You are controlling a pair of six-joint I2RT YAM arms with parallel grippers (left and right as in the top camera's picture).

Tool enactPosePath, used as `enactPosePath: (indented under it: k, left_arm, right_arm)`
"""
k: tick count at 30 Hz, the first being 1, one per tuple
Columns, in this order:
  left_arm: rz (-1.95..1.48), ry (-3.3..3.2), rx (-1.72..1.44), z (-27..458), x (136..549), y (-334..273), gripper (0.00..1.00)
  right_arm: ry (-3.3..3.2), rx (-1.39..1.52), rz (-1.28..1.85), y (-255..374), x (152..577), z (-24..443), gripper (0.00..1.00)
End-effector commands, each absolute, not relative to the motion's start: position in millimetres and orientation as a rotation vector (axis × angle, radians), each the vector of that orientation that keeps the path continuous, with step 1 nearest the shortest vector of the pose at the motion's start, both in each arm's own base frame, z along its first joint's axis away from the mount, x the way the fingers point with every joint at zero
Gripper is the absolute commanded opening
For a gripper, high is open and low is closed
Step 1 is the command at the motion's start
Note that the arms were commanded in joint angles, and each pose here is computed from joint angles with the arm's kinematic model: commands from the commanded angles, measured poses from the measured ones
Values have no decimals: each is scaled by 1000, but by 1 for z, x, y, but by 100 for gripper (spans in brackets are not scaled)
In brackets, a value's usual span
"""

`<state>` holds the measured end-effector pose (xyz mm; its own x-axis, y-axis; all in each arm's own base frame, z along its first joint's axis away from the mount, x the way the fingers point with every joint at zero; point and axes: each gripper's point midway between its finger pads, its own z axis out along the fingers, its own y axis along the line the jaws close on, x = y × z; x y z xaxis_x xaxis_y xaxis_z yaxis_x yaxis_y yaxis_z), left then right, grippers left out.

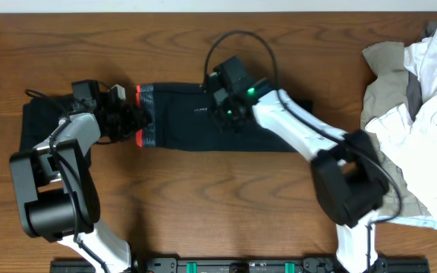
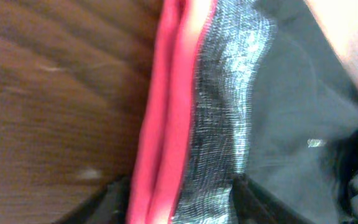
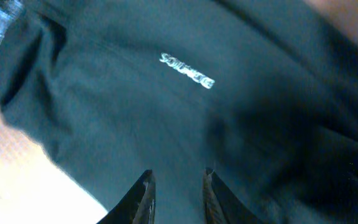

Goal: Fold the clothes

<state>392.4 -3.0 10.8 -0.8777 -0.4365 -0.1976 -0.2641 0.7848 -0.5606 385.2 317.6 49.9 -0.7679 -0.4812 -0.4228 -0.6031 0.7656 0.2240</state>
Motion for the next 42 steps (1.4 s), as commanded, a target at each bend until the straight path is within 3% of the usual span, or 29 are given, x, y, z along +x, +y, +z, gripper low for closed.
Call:
enactPosePath:
  k: [1, 4, 14, 20, 29, 42]
  left_arm:
    - [-731, 2736, -599, -12, 375, -1, 75]
    - [-730, 2736, -598, -12, 375, -1, 80]
    - [-730, 2736, -598, -12, 375, -1, 81]
    - [-730, 2736, -598, -12, 375, -1, 81]
    - [-729, 2732, -596, -12, 376, -1, 81]
    - [-731, 2740, -601, -13, 374, -1, 80]
  right_arm:
    - [2602, -898, 578, 342, 375, 34, 24]
    - [2556, -936, 659, 361, 371, 32, 24]
    - [2363, -1045, 834, 416, 356, 54, 22]
    - [2357, -1102, 848, 431, 337, 47, 18]
    - [2357, -1167, 847, 448, 316, 33, 21]
    - [2418, -1066, 766, 451, 325, -3, 22]
